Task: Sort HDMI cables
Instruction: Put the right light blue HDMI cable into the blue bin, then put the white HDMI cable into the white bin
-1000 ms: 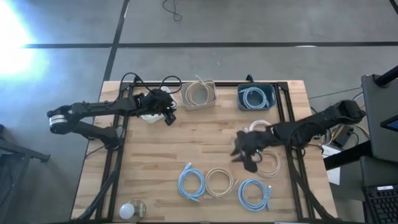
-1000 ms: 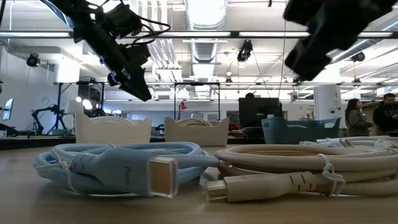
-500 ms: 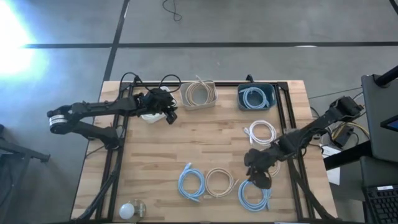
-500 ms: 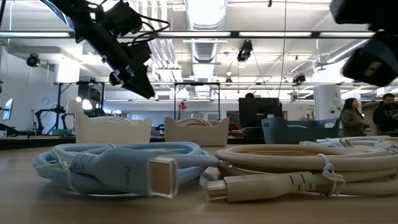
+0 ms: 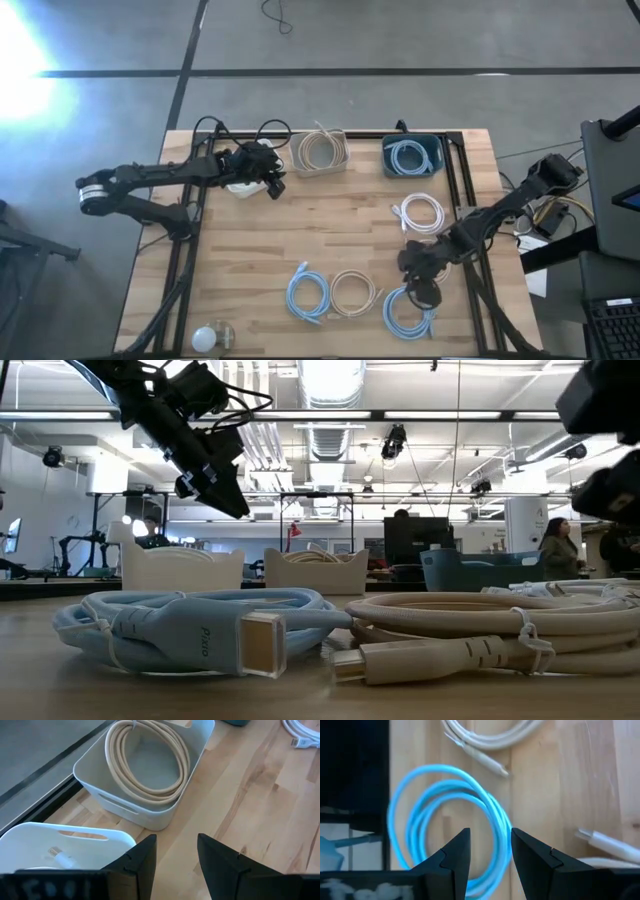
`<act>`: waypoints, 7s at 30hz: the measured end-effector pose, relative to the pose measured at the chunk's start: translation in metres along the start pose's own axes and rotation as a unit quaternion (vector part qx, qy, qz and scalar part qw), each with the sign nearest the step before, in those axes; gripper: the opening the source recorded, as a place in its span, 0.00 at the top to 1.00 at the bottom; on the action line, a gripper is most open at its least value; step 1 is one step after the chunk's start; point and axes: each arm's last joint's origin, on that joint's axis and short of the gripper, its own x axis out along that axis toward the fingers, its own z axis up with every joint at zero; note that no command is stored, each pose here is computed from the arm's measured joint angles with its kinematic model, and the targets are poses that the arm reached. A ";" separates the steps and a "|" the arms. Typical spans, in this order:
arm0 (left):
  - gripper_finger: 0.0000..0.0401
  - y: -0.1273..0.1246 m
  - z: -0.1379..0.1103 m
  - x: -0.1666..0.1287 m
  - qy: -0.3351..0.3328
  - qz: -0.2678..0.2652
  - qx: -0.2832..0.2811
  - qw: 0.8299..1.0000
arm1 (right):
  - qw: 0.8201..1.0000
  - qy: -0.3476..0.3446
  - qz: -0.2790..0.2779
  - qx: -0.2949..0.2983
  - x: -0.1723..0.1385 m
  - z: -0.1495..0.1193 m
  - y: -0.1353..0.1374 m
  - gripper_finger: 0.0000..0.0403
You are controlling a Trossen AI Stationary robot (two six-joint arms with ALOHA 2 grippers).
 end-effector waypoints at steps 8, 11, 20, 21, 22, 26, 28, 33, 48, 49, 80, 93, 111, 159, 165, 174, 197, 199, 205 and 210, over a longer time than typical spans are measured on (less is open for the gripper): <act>0.62 0.000 0.000 0.000 0.000 0.000 0.000 1.000 | 0.999 -0.021 0.036 0.003 0.013 -0.009 -0.010 0.67; 0.62 0.000 0.000 0.000 0.000 0.000 0.000 1.000 | 0.999 -0.014 0.029 0.009 0.017 -0.014 -0.015 0.67; 0.62 0.000 -0.001 0.000 0.001 0.000 0.000 1.000 | 0.998 0.049 0.000 -0.029 0.051 -0.010 -0.013 0.67; 0.62 0.000 -0.001 0.001 0.000 0.000 0.000 1.000 | 0.998 0.059 -0.004 -0.031 0.054 -0.009 -0.012 0.67; 0.62 0.000 -0.002 0.001 0.000 0.000 0.000 1.000 | 0.997 0.068 -0.011 -0.034 0.057 -0.008 -0.011 0.67; 0.62 0.000 -0.005 0.003 -0.005 -0.001 -0.001 1.000 | 0.994 0.097 -0.038 -0.042 0.066 -0.003 -0.006 0.67; 0.62 0.001 -0.006 0.004 -0.006 -0.001 -0.001 1.000 | 0.992 0.109 -0.048 -0.047 0.068 -0.001 -0.005 0.68; 0.62 0.001 -0.006 0.004 -0.008 -0.001 -0.001 1.000 | 0.988 0.119 -0.054 -0.085 0.068 0.006 0.002 0.75; 0.62 0.001 -0.006 0.004 -0.008 -0.001 0.001 1.000 | 0.991 0.056 -0.026 -0.121 0.049 0.041 0.030 0.95; 0.62 0.001 -0.006 0.004 -0.008 -0.001 0.001 1.000 | 0.991 0.057 -0.029 -0.122 0.046 0.045 0.031 0.95; 0.62 0.001 -0.005 0.003 -0.010 -0.001 0.004 1.000 | 0.800 -0.098 -0.590 0.048 -0.144 0.084 -0.104 0.95; 0.62 0.001 -0.005 0.003 -0.010 -0.001 0.005 1.000 | 0.723 -0.134 -0.651 0.188 -0.176 0.077 -0.158 0.95; 0.62 0.000 -0.005 0.003 -0.010 -0.002 0.005 1.000 | 0.695 -0.168 -0.670 0.198 -0.132 0.054 -0.210 0.95; 0.62 0.000 -0.005 0.003 -0.010 -0.003 0.002 1.000 | 0.815 -0.240 -0.521 0.082 -0.142 0.104 -0.141 0.55; 0.62 0.000 -0.005 0.003 -0.010 -0.004 -0.001 1.000 | 0.872 -0.258 -0.409 0.073 -0.126 0.107 -0.121 0.56; 0.62 -0.004 -0.006 0.003 -0.009 -0.012 0.003 1.000 | 0.925 -0.216 -0.309 0.057 -0.096 0.110 -0.106 0.57; 0.62 -0.004 -0.006 0.003 -0.009 -0.011 0.004 1.000 | 0.867 0.069 -0.332 0.365 -0.027 0.063 -0.130 0.56; 0.62 -0.004 -0.006 0.003 -0.009 -0.011 0.004 1.000 | 0.865 0.077 -0.336 0.366 -0.022 0.063 -0.133 0.56; 0.62 -0.004 -0.006 0.003 -0.009 -0.011 0.004 1.000 | 0.859 0.098 -0.344 0.365 -0.006 0.064 -0.141 0.56; 0.62 -0.004 -0.006 0.003 -0.009 -0.011 0.004 1.000 | 0.863 0.128 -0.351 0.339 0.004 0.063 -0.146 0.58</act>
